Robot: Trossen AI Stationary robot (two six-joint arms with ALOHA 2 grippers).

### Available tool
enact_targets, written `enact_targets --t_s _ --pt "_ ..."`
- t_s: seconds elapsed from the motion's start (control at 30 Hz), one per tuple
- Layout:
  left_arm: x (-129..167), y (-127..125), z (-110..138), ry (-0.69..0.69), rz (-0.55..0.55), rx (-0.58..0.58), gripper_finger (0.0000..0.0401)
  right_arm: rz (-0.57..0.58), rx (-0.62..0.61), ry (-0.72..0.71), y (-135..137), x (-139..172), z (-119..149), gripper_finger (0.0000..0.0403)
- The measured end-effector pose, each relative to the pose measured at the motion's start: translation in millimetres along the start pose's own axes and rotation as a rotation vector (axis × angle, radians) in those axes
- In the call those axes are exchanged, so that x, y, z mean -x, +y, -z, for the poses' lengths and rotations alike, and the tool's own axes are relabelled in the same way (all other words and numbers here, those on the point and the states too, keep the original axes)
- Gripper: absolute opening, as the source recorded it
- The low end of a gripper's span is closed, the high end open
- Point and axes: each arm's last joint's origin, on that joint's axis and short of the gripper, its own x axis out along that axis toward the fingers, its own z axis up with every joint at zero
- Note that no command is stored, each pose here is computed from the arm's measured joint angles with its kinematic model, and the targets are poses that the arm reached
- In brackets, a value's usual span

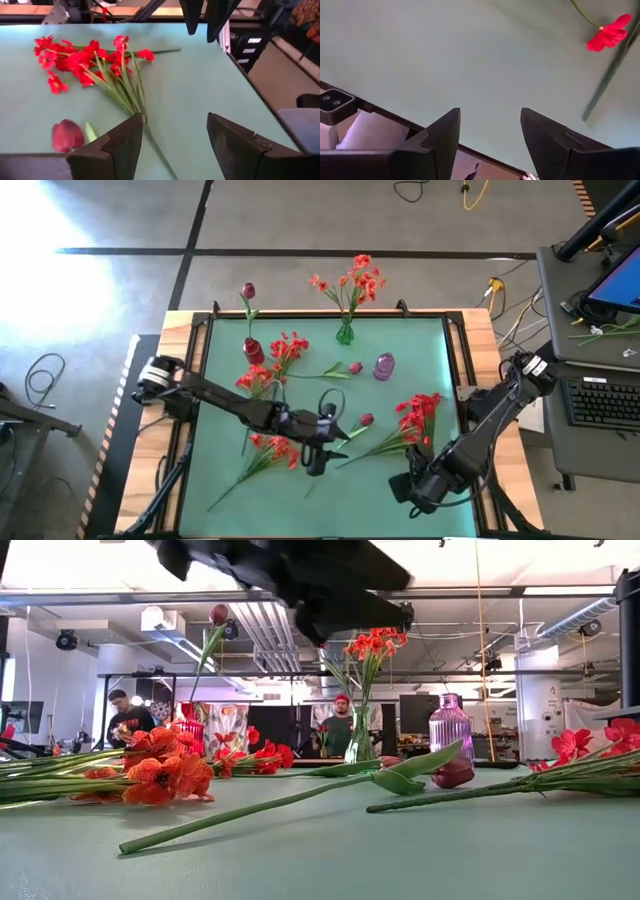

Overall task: Sort flowers into vase by color
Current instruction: Put the bottom red flowers into the violet flower vase

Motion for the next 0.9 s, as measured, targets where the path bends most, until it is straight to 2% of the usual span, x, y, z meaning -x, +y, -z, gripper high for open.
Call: enact_targets --t_s 0.23,0.5,0.77,0.9 --pt "-47.5 -0.1 7.9 0.033 -0.003 -0.032 0.0209 -0.017 0.041 -0.043 0.3 0.0 -1.1 0.0201" --pt "-94.5 2.8 32.1 0.161 -0.024 -0.041 0.0209 -0.018 0.064 -0.050 0.2 0.0 -1.3 0.0201" --pt "-117.9 5.5 43.5 0.202 -0.079 -0.046 0.0209 -0.020 0.067 -0.059 0.2 0.1 -1.6 0.0201" --pt "-119.7 8.0 47.1 0.226 -0.149 -0.053 0.0209 -0.029 0.071 -0.070 0.7 0.1 -1.8 0.0201"
